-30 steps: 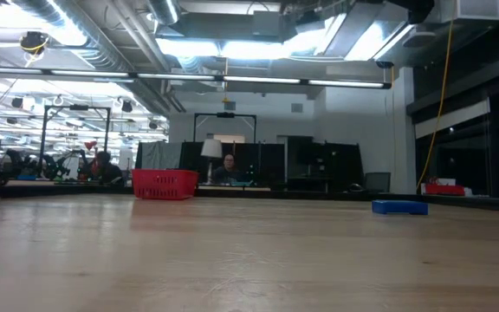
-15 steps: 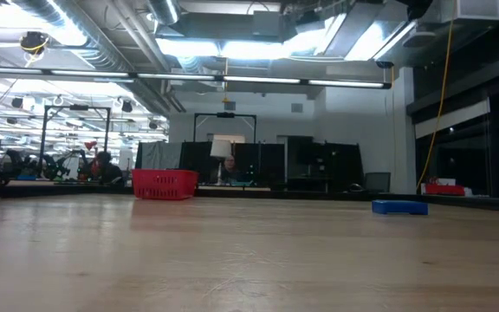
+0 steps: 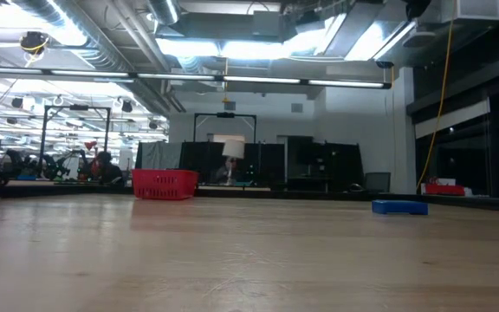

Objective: Pick & Place Office items
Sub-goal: Put the blue digital clock into the green bin

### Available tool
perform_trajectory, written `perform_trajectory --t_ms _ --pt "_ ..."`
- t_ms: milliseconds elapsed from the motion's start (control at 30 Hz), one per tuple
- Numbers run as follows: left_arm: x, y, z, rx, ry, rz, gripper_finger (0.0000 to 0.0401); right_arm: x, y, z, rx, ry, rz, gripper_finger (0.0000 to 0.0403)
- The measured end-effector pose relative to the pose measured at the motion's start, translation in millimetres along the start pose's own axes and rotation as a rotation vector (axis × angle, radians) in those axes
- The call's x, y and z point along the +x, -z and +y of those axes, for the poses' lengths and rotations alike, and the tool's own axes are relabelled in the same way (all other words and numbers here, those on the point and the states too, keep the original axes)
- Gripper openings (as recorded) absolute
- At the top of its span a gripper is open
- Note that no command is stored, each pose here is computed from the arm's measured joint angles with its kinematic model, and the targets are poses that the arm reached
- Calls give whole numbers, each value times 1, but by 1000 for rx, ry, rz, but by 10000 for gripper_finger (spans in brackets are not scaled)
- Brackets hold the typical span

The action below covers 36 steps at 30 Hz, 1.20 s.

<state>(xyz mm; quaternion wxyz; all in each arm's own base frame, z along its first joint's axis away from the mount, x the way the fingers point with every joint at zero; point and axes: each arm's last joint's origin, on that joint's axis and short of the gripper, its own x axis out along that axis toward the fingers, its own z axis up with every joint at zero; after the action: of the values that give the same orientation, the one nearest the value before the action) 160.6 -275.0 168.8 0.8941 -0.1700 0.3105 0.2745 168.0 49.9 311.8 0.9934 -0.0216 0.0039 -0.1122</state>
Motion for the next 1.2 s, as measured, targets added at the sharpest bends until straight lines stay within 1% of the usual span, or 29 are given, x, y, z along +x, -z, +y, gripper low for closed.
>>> perform_trajectory --t_ms 133,233,333,400,433,600,733,800,900,1000,1100,1200 --pt "34 -31 -3 70 -96 -56 286 0 -2 0 5 1 -14 183" --pt "68 -59 -3 135 -179 -28 285 0 -2 0 1 1 -17 183" --pt "103 -87 -3 235 -192 38 282 0 -2 0 -5 1 -17 183" --pt "126 -108 -3 284 -154 95 279 0 -2 0 -8 1 -16 183" --pt "137 -119 -3 300 -132 99 277 0 -2 0 -8 1 -17 183" --pt "186 -176 7 347 -56 -10 268 0 -2 0 -16 -2 -16 183" --pt "215 -220 24 342 65 -91 262 0 -1 1 -16 -47 -13 183" --pt "232 -236 32 333 136 -135 258 0 -1 2 -13 -52 -12 183" --pt "256 -245 41 336 233 -179 253 -1 -1 3 -23 -71 -11 183" --pt "280 -241 45 348 277 -207 251 -2 -1 6 -57 -84 -11 183" --pt "303 -229 47 338 321 -215 252 -10 -1 7 -103 -37 4 183" --pt "315 -223 44 313 349 -271 250 -28 -3 0 -107 40 24 183"
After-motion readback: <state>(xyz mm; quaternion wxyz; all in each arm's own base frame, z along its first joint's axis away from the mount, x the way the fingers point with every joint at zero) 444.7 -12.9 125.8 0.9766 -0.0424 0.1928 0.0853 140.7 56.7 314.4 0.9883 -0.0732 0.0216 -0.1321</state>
